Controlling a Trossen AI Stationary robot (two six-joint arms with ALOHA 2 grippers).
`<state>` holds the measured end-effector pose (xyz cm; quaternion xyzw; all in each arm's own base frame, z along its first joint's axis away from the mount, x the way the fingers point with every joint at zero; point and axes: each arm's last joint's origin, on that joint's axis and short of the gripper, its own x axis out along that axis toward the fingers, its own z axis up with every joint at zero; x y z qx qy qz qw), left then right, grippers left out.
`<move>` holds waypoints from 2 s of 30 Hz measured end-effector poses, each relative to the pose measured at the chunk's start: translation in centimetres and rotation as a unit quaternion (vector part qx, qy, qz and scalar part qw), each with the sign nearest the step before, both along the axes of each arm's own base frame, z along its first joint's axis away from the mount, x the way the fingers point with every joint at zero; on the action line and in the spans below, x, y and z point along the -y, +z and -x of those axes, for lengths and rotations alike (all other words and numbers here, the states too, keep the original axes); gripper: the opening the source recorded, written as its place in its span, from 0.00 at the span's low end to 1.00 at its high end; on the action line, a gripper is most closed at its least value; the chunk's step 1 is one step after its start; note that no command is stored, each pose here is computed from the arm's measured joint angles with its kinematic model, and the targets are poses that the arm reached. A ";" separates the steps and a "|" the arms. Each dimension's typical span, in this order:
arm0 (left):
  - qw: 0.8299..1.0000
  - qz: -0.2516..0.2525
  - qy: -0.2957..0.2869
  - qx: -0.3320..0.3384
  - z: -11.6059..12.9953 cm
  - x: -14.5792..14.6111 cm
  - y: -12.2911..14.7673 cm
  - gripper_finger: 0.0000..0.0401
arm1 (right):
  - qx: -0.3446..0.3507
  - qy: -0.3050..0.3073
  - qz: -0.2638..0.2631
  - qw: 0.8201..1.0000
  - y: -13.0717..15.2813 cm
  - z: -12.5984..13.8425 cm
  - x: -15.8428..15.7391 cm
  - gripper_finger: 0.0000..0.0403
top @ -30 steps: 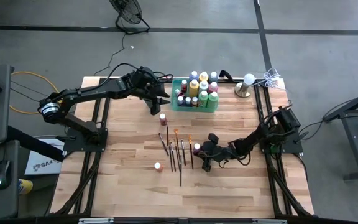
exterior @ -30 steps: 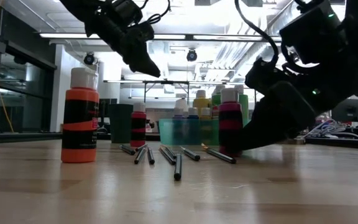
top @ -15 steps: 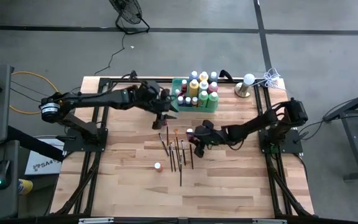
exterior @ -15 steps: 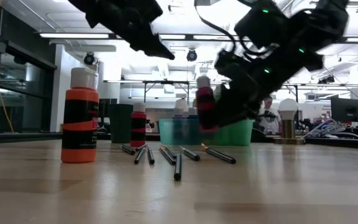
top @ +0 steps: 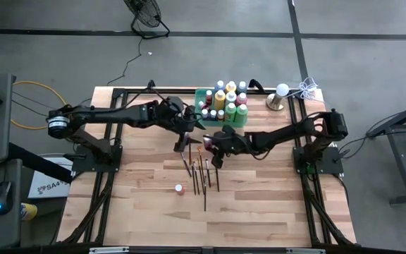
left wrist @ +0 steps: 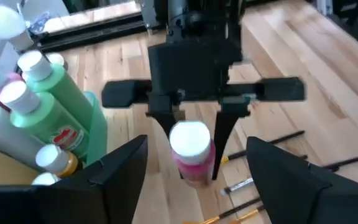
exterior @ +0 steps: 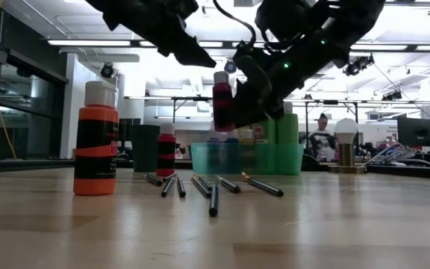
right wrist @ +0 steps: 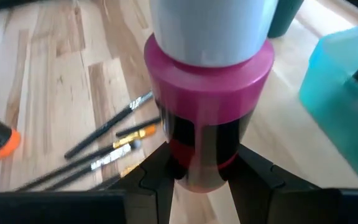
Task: Pick & Place Paint Supplies
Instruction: Put the small pink paint bottle into the green bin
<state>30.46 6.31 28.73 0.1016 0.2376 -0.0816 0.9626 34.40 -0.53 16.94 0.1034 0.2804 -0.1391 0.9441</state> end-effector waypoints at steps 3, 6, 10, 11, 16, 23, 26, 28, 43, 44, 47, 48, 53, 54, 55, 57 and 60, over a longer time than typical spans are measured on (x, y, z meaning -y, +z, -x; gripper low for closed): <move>1.000 0.004 0.008 -0.007 -0.3 -0.1 -0.5 0.68 | 0.007 -0.004 -0.002 1.000 0.3 -0.2 0.6 0.29; 1.000 0.005 0.019 -0.005 -0.9 -0.3 -1.0 0.68 | 0.010 -0.001 -0.008 1.000 0.4 -0.2 1.0 0.29; 1.000 0.006 0.025 0.000 -1.6 -0.6 -1.6 0.68 | 0.012 0.001 -0.002 1.000 0.4 -0.3 1.1 0.29; 1.000 0.008 0.026 0.003 -1.7 -0.6 -1.6 0.68 | 0.010 0.002 -0.002 1.000 0.4 -0.3 1.1 0.29; 0.999 0.012 0.030 -0.003 -2.1 -0.7 -2.1 0.65 | 0.010 0.002 -0.001 1.000 0.4 -0.3 1.1 0.30; 0.999 0.024 0.034 -0.004 -2.4 -0.7 -2.4 0.53 | 0.012 0.001 -0.001 1.000 0.4 -0.3 1.1 0.30; 0.999 0.027 0.035 -0.003 -2.4 -0.7 -2.4 0.46 | 0.011 0.001 -0.001 1.000 0.4 -0.3 1.1 0.30; 0.999 0.031 0.037 -0.004 -2.4 -0.7 -2.5 0.40 | 0.012 0.001 -0.001 1.000 0.4 -0.3 1.1 0.30; 0.999 0.034 0.039 -0.009 -2.4 -0.7 -2.6 0.28 | 0.001 0.021 0.012 1.000 0.4 -0.2 1.1 0.42; 0.999 0.031 0.039 -0.011 -2.4 -0.7 -2.6 0.28 | -0.003 0.025 0.011 1.000 0.5 -0.1 1.1 0.44; 0.999 0.014 0.046 -0.014 -2.3 -0.8 -2.7 0.28 | -0.019 0.024 0.008 0.999 1.1 0.6 1.0 0.50; 0.998 0.005 0.054 -0.017 -2.3 -0.9 -2.8 0.28 | -0.029 0.019 0.002 0.999 1.3 0.9 1.0 0.51; 0.993 -0.048 0.103 -0.026 -2.2 -1.3 -2.8 0.28 | -0.042 -0.007 -0.019 0.999 3.5 2.8 1.0 0.55; 0.991 -0.058 0.116 -0.027 -2.2 -1.4 -2.8 0.28 | -0.043 -0.013 -0.022 0.999 3.9 3.1 0.8 0.55; 0.989 -0.068 0.131 -0.025 -2.2 -1.5 -2.8 0.28 | -0.045 -0.016 -0.023 0.999 4.1 3.3 0.7 0.56; 0.983 -0.090 0.160 -0.019 -2.3 -1.7 -2.6 0.28 | -0.039 -0.019 -0.022 0.999 4.6 3.6 0.3 0.56; 0.973 -0.123 0.196 -0.020 -2.3 -2.0 -2.5 0.28 | -0.039 -0.016 -0.013 0.999 4.7 3.7 -0.4 0.56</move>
